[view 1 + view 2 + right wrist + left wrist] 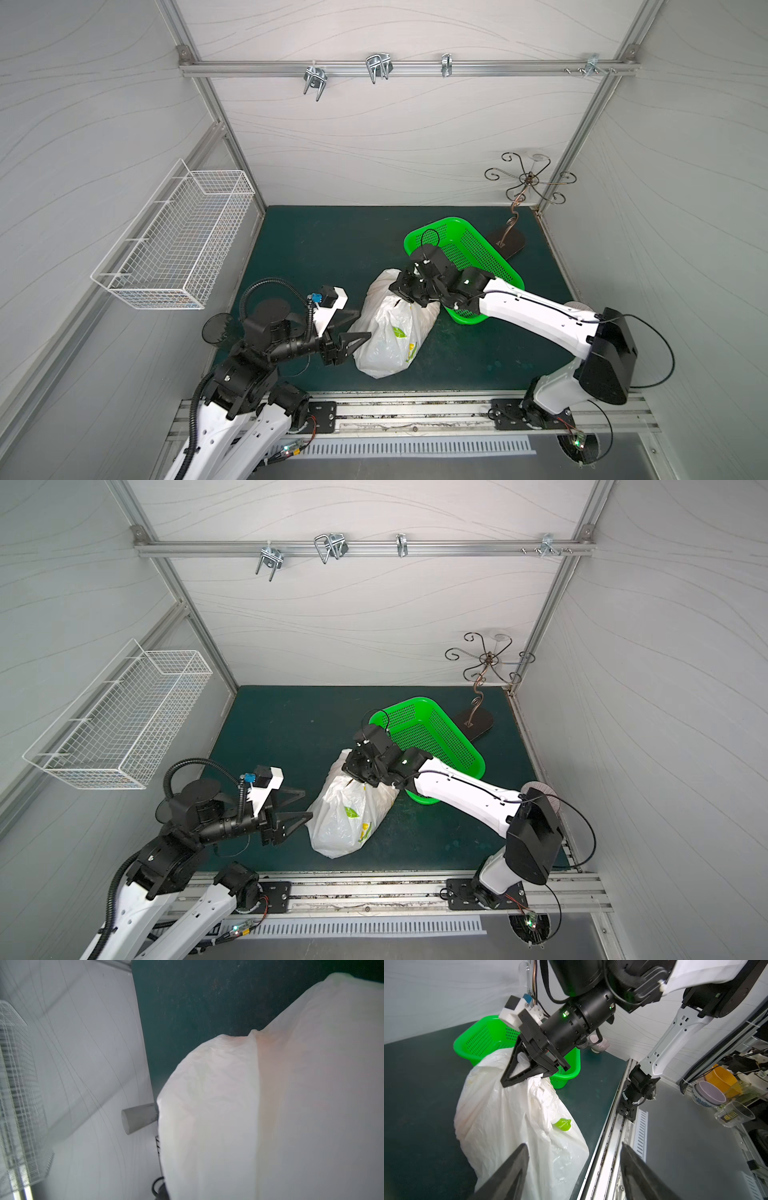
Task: Place the pineapple into a plastic bag & tie a knot
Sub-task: Cross the plastic bag at the center of the board.
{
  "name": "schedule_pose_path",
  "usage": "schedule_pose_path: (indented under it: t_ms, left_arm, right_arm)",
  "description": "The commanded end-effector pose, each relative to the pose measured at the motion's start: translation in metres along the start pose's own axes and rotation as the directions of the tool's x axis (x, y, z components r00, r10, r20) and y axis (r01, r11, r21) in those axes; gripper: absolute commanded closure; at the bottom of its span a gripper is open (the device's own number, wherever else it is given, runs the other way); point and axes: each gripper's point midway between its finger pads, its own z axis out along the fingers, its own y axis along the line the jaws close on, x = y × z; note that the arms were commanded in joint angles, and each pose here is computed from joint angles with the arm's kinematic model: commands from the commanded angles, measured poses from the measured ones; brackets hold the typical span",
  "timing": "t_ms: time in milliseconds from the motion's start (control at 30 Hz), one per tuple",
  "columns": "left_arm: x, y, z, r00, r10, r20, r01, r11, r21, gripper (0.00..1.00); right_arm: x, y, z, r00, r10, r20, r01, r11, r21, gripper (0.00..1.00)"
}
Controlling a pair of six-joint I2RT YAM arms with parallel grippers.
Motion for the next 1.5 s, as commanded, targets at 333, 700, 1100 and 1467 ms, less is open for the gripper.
schedule_pose_path:
  t_ms: [333, 700, 1100, 1467]
  left_arm:
    - [-0.009, 0.055, 0.027, 1.0, 0.004, -0.015, -0.007, 0.983, -0.183, 0.28]
    - [0.015, 0.057, 0.075, 0.997, 0.038, -0.062, -0.036, 0.999, 0.019, 0.29]
    - [0.032, 0.07, 0.12, 0.985, 0.128, -0.117, -0.125, 0.992, 0.032, 0.3]
    - [0.03, 0.071, 0.121, 0.973, 0.187, -0.133, -0.184, 0.982, 0.041, 0.34]
  right_arm:
    - [0.028, 0.064, -0.062, 0.746, -0.642, -0.179, 0.481, 0.704, -0.522, 1.0]
    - [0.035, 0.028, -0.044, 0.714, -0.647, -0.268, 0.469, 0.726, -0.502, 1.0]
    - [0.026, 0.017, -0.044, 0.708, -0.657, -0.258, 0.509, 0.728, -0.46, 1.0]
    - [0.032, 0.044, -0.061, 0.642, -0.729, -0.239, 0.509, 0.638, -0.577, 1.0]
